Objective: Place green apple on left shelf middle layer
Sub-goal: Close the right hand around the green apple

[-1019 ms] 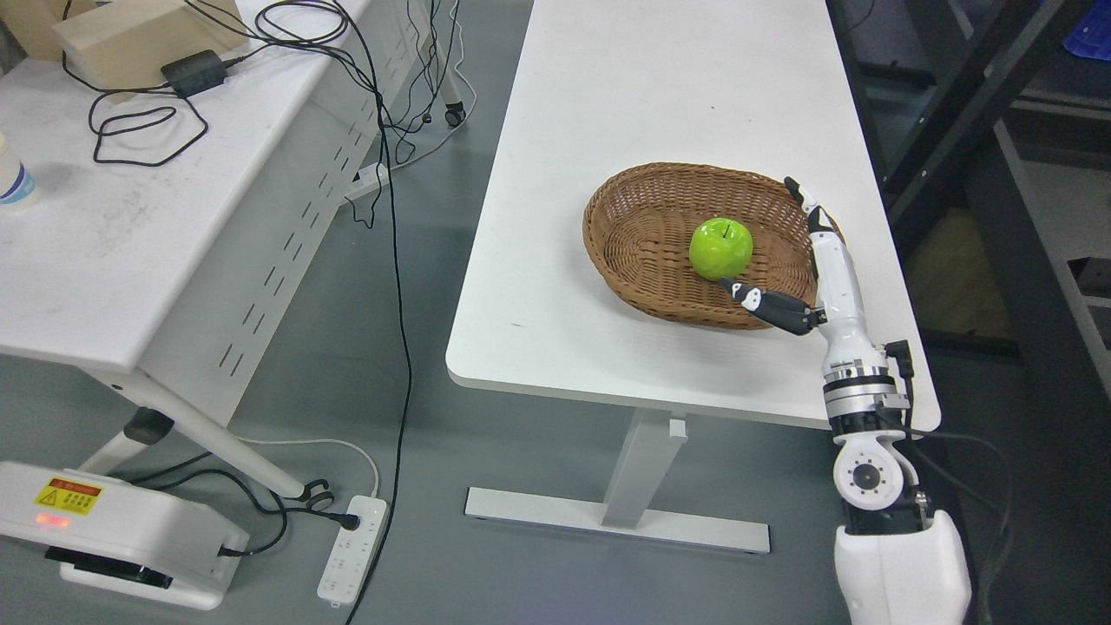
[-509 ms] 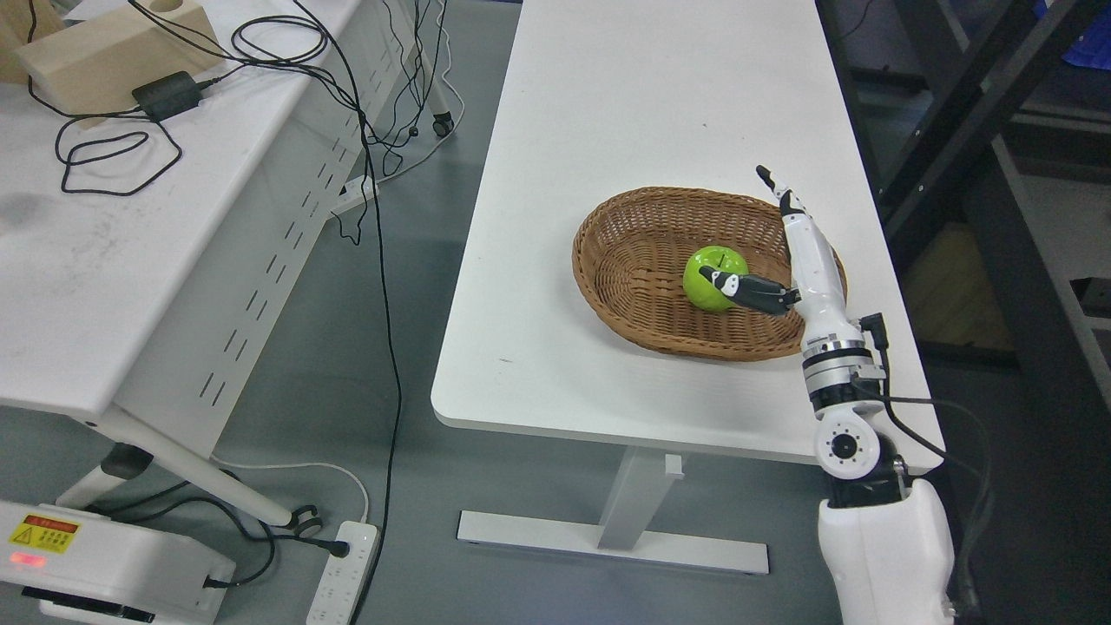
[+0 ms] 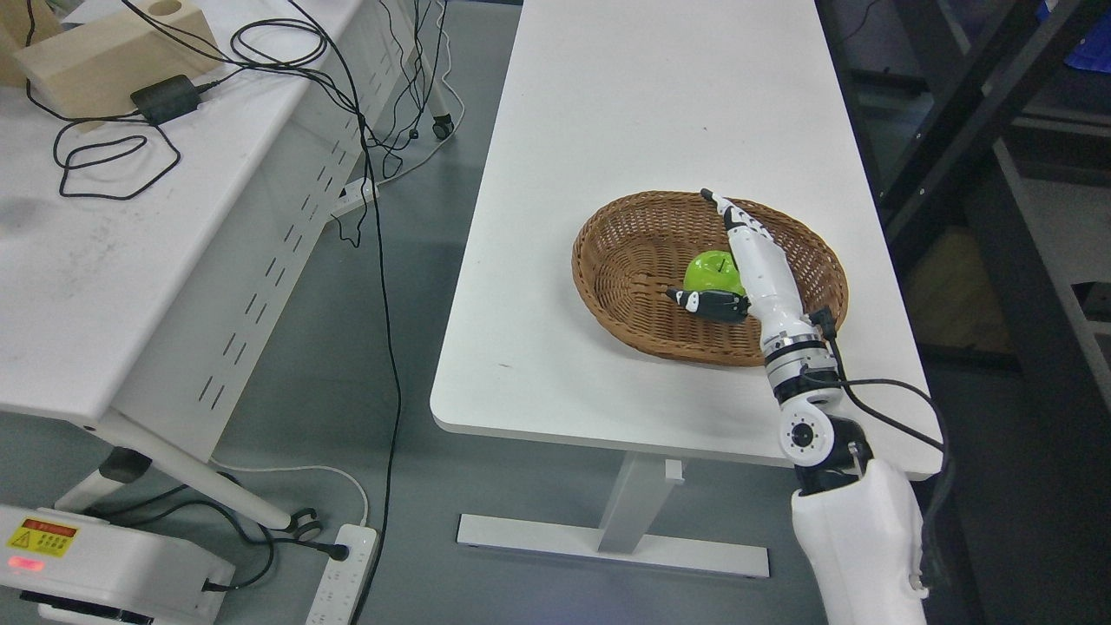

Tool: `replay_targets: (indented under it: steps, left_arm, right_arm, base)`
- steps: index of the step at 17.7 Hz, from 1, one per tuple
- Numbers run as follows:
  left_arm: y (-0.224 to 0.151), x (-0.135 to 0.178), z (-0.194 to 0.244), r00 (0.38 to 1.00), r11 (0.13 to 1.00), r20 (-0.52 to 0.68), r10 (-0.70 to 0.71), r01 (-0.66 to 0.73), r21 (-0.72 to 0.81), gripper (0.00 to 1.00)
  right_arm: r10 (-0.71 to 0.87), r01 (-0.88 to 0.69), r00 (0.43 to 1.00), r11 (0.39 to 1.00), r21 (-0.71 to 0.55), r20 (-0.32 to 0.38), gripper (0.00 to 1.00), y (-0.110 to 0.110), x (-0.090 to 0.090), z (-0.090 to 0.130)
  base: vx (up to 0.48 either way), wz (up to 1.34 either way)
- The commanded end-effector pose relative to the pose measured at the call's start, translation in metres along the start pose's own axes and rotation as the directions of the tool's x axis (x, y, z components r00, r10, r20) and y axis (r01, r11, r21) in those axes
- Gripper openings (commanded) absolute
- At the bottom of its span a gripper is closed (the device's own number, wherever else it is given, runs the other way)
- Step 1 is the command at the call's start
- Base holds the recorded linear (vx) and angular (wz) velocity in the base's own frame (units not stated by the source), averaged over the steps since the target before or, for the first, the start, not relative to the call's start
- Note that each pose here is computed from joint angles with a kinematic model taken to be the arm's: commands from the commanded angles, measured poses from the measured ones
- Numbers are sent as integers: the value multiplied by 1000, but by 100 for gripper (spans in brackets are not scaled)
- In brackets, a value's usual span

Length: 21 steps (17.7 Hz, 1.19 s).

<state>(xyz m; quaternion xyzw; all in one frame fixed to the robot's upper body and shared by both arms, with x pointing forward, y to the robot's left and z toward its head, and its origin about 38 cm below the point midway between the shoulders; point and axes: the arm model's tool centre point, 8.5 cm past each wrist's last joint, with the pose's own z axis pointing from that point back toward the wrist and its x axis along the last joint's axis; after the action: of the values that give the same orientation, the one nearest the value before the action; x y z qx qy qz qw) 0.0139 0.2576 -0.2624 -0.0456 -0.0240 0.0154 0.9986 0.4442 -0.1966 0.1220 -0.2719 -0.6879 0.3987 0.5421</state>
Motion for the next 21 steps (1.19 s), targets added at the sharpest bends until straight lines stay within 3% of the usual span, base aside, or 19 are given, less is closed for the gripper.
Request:
replay_targets:
  steps: [1,5,10,16,17,21]
  left_arm:
    - [11,14,2,1000,1000,23,-4,3,16,100]
    - [11,14,2,1000,1000,22,-5,5,16,100]
    - [11,14,2,1000,1000,22,-5,5,16,100]
    - [11,14,2,1000,1000,23,-4,3,16,100]
    - [11,14,2,1000,1000,21,-5,4,16,100]
    - [11,14,2,1000,1000,22,-5,5,16,100]
  right_arm:
    - [121,-118,993,980,163,-12,100,38,-12,-13]
    - [186,-178,983,956,232,-12,100,38,-21,-21]
    - [206,-186,976,956,227,-68,100,26,-30,-38]
    - [246,-217,965,947,238,-96,99,17,-53,-28]
    - [244,-216,965,948,234,-99,95,17,-54,-27]
    - [246,-219,964,949,226,-98,50,14,-55,-27]
  base:
    - [0,0]
    - [0,0]
    - [0,0]
    - [0,0]
    - [0,0]
    - [0,0]
